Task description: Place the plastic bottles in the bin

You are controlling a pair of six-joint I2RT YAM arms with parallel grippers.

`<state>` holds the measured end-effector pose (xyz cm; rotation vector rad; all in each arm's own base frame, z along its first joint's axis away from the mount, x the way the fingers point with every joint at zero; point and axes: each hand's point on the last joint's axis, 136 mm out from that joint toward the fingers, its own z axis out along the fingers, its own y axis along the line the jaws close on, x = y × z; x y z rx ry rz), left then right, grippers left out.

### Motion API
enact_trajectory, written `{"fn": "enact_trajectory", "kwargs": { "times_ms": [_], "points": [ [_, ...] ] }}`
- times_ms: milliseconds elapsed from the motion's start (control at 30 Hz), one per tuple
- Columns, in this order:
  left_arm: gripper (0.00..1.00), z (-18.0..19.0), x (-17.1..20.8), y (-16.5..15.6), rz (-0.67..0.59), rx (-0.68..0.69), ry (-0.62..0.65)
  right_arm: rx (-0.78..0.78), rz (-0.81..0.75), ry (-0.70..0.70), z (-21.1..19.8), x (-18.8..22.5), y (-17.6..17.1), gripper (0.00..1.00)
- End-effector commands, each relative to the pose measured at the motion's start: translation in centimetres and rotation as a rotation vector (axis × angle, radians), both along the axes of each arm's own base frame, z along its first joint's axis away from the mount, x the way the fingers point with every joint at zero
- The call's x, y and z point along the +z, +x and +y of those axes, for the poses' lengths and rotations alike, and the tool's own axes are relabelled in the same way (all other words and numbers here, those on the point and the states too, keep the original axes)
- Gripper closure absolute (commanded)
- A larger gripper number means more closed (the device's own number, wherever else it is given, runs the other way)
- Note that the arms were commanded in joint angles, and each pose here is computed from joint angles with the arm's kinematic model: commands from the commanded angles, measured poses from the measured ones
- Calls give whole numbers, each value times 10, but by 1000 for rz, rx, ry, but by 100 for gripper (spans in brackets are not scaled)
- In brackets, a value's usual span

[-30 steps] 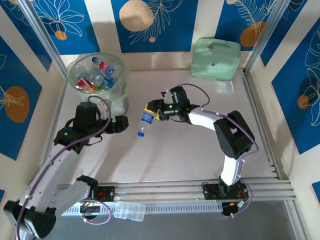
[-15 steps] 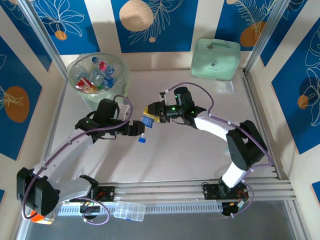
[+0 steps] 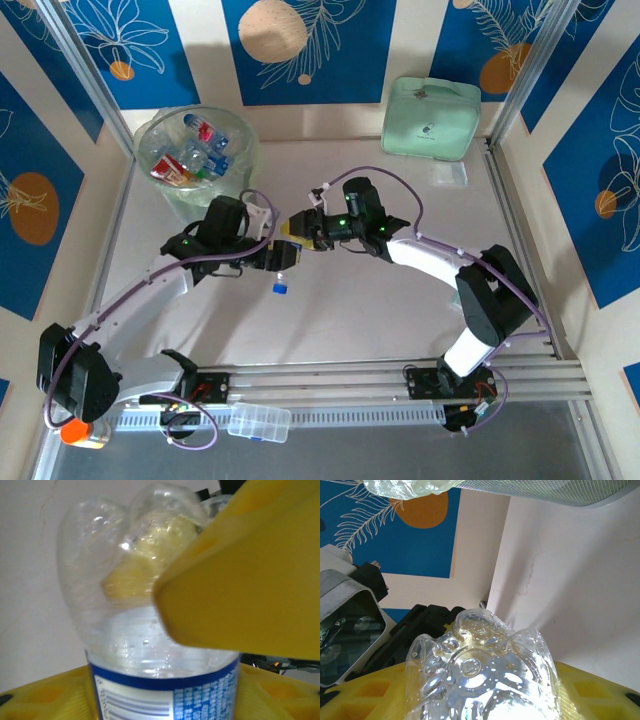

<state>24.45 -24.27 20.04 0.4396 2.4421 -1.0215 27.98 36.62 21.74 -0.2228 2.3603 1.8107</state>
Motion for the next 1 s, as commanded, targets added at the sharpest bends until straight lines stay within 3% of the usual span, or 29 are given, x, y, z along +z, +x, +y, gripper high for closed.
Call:
{"fn": "enact_trajectory", "kwargs": {
  "times_ms": [0, 100, 167, 233, 433, 600, 633, 967],
  "points": [
    [47, -1, 24, 4, -75, 3, -24, 43, -4, 30, 2, 13, -15, 45],
    [50, 4, 37, 3, -117, 6, -19, 32, -23, 28, 0, 19, -13, 32],
    [51, 8, 50, 3, -149, 18, -9, 17, -45, 29, -5, 28, -11, 18],
    [53, 14, 65, 6, -179, 34, 16, -6, -74, 36, -14, 43, -7, 11],
    [56, 44, 141, 32, -306, 182, 63, -174, -146, 7, -57, 76, 14, 11],
    [65, 82, 211, 78, -331, 419, -27, -263, -174, -74, -74, 75, 20, 12],
    [69, 91, 217, 90, -314, 476, -50, -268, -165, -89, -75, 71, 20, 12],
    [68, 164, 245, 164, -149, 834, -186, -226, -88, -150, -70, 29, 13, 14]
  ]
}}
